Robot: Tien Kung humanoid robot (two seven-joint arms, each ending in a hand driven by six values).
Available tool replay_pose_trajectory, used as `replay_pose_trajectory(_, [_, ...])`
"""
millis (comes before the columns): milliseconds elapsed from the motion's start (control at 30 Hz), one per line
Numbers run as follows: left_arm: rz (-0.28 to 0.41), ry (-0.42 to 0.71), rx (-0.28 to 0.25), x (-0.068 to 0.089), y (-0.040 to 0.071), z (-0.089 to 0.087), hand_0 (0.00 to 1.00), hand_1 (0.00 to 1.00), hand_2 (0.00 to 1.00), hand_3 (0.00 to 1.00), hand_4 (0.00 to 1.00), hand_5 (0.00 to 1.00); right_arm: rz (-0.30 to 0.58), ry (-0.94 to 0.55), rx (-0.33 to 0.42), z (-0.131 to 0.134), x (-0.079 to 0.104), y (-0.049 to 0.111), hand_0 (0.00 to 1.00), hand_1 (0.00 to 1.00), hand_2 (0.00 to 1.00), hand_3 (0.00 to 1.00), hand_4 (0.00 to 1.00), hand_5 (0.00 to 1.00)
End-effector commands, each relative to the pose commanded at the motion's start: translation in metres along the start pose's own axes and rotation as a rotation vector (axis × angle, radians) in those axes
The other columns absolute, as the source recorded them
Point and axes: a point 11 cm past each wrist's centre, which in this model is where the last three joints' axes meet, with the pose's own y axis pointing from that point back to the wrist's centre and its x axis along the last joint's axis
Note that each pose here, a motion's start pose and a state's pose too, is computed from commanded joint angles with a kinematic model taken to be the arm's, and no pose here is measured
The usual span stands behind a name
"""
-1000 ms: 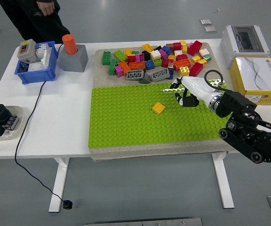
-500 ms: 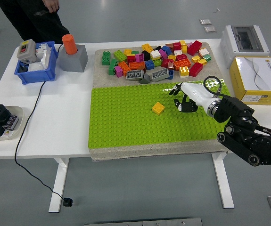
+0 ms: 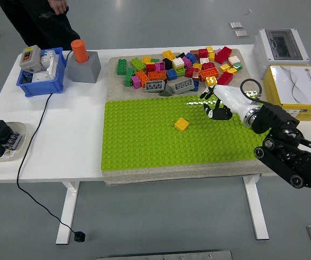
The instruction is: Pick up the button,place it on the desk,press the button,press the button
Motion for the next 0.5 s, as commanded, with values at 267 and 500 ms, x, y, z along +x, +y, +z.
replay_pose_trajectory(267, [-0.016,0.012,0.031,-0.001,0.000,-0.010,0.667,0.644,0.701,0.764,0.756,0.576,-0.002,-0.020,-0.011,0.009,0.004,0.005,0.310,0.432,0.692,0.669,0.555,0.235])
replay_pose_trajectory(500, [-0.005,-0.018,0.053,0.006,0.000,-0.008,0.672,0.648,0.701,0.763,0.762,0.549,-0.055,-0.112,-0.056,0.029,-0.010,0.012,0.296,0.414,0.645,0.675,0.484,0.218])
